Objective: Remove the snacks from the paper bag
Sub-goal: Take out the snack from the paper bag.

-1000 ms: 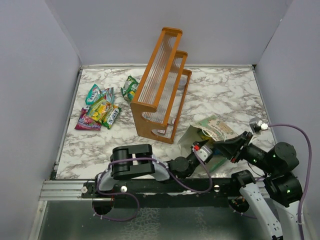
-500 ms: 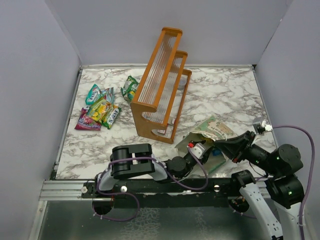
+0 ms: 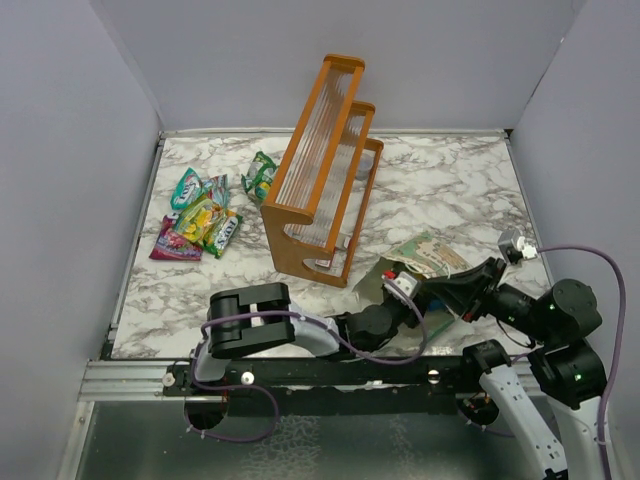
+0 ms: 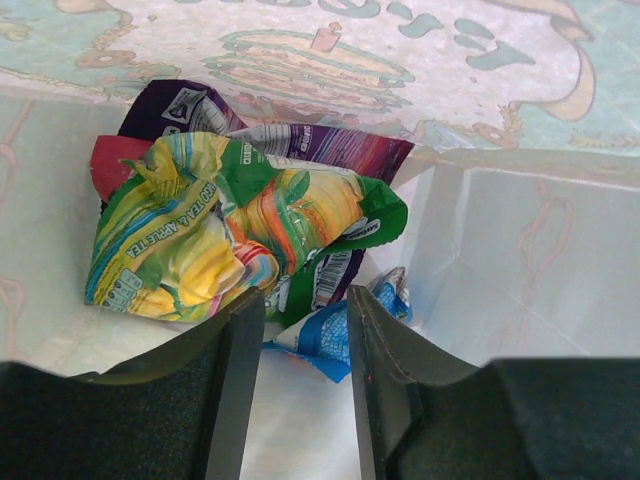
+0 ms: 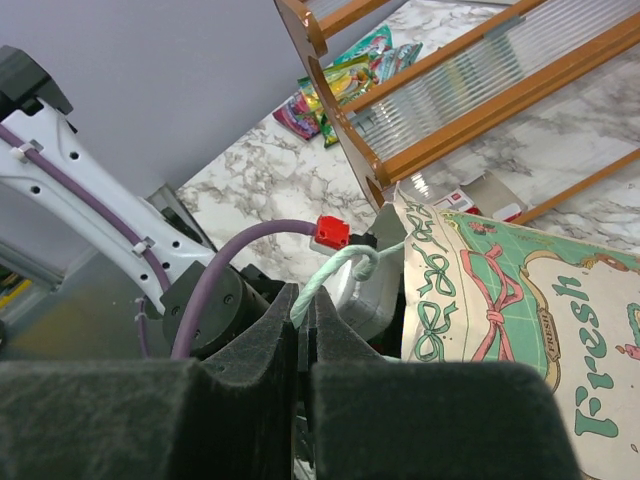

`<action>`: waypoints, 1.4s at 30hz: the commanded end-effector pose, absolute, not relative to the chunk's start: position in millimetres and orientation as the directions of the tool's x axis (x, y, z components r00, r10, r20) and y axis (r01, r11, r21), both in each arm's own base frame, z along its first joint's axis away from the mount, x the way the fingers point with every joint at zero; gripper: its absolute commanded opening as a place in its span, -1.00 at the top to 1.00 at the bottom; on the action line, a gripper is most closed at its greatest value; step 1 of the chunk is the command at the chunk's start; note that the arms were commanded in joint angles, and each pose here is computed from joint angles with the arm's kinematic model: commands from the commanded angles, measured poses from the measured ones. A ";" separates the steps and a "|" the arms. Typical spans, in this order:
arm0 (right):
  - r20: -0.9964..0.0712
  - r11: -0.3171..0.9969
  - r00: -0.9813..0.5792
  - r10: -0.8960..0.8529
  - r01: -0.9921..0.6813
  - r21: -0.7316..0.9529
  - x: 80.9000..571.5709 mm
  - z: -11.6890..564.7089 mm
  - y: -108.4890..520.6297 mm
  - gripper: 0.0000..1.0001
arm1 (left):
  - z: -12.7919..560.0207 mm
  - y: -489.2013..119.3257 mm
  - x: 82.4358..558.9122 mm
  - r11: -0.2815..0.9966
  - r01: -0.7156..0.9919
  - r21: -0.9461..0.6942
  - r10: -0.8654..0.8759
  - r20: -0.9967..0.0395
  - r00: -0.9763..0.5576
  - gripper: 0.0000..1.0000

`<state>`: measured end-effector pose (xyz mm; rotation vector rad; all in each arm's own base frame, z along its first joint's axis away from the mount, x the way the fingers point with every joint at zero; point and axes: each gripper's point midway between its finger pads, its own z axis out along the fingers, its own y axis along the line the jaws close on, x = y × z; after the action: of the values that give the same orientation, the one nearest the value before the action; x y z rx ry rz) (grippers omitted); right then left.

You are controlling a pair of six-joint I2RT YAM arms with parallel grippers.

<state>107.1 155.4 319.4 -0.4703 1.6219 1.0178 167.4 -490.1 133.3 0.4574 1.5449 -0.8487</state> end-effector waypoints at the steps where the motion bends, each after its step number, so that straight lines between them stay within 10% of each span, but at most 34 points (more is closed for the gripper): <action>1: -0.951 0.526 -0.247 0.188 -0.792 0.310 100.9 335.1 157.1 0.96 | 137.4 -495.5 176.2 0.701 0.649 -0.294 -0.188 -0.955 -0.229 0.10; 21: -0.950 0.518 -0.245 0.195 -0.796 0.312 91.8 338.2 155.7 0.96 | 109.3 -506.7 254.5 0.853 0.474 -0.218 -0.187 -0.976 -0.112 -0.44; 30: -0.954 0.580 -0.225 0.200 -0.757 0.300 99.5 335.6 147.2 0.96 | 141.2 -515.6 239.9 0.771 0.598 -0.219 -0.201 -0.975 -0.099 0.66; 42: -0.954 0.781 -0.158 0.256 -0.547 0.301 130.5 329.0 108.5 0.96 | 209.1 -489.0 183.7 0.534 0.777 -0.333 -0.292 -0.935 -0.200 0.94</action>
<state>118.8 129.3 325.7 -0.3538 1.6001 0.8321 209.1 -485.7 162.0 0.4201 1.5464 -0.8095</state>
